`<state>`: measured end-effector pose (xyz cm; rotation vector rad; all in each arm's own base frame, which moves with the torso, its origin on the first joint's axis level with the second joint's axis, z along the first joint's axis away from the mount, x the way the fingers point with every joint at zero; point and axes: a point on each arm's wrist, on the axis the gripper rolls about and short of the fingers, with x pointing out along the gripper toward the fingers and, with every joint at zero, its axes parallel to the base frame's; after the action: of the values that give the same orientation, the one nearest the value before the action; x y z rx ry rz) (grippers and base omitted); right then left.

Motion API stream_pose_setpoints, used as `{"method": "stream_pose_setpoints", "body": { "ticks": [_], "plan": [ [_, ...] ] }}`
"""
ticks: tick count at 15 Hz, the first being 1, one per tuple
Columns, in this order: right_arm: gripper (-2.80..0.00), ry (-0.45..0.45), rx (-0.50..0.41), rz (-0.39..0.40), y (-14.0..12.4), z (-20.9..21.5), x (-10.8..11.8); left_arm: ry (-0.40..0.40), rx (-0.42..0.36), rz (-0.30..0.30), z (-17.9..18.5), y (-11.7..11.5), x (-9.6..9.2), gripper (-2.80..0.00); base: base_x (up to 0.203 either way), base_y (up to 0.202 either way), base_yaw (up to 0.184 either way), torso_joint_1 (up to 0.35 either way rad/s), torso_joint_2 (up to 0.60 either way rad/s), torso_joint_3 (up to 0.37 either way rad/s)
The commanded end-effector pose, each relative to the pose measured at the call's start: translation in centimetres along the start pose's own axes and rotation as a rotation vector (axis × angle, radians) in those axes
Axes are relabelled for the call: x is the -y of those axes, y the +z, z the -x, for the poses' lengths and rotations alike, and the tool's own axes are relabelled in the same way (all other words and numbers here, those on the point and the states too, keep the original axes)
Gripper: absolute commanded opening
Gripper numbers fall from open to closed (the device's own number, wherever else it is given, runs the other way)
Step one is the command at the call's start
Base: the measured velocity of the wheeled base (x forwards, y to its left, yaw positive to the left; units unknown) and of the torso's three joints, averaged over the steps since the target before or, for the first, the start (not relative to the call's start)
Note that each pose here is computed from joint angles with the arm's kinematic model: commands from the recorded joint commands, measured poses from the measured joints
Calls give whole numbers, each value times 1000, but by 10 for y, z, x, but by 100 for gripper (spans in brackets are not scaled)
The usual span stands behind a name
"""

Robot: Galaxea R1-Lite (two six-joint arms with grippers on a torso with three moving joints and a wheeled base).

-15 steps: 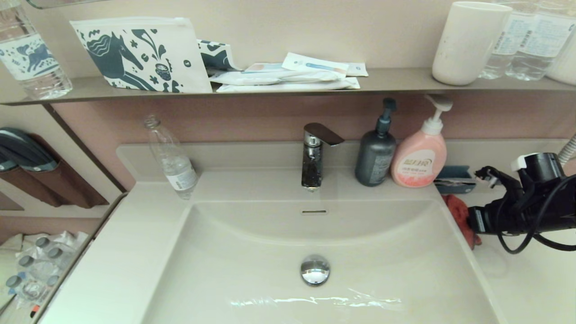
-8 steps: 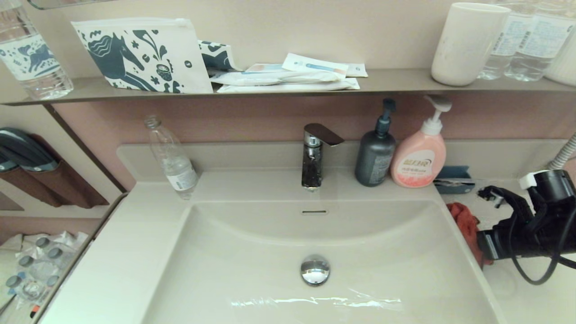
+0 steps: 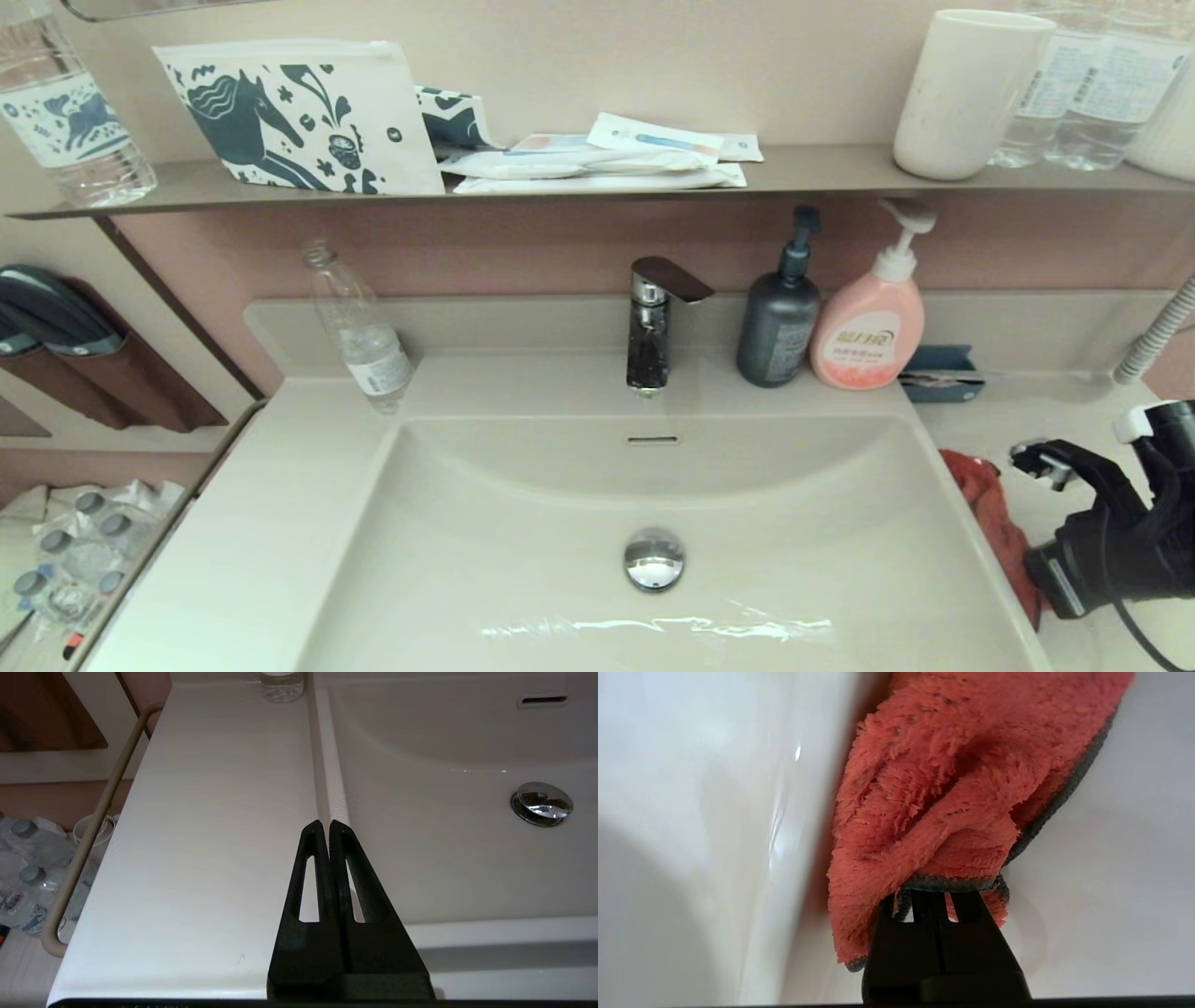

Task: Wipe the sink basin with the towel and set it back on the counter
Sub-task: Wipe the sink

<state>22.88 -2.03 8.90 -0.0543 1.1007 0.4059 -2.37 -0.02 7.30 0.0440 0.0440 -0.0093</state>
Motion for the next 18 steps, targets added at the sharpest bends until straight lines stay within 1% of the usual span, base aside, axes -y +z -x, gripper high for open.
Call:
{"method": "stream_pose_setpoints", "body": {
  "ticks": [1,11,13,16,18],
  "plan": [
    [-280,17,-36,29,-10,8,-6,1,4,0,1,2,0,-280,0,0,0,0,0,0],
    [-280,74,-144,165,-60,16,-30,1,3,0,0,1,0,-280,0,0,0,0,0,0],
    [-280,86,-162,183,-66,18,-37,1,4,0,1,2,0,-280,0,0,0,0,0,0],
    [-280,85,-175,231,-78,22,-50,1,4,0,1,2,0,-280,0,0,0,0,0,0],
    [-280,87,-178,241,-81,23,-53,1,4,0,1,2,0,-280,0,0,0,0,0,0]
  ]
}}
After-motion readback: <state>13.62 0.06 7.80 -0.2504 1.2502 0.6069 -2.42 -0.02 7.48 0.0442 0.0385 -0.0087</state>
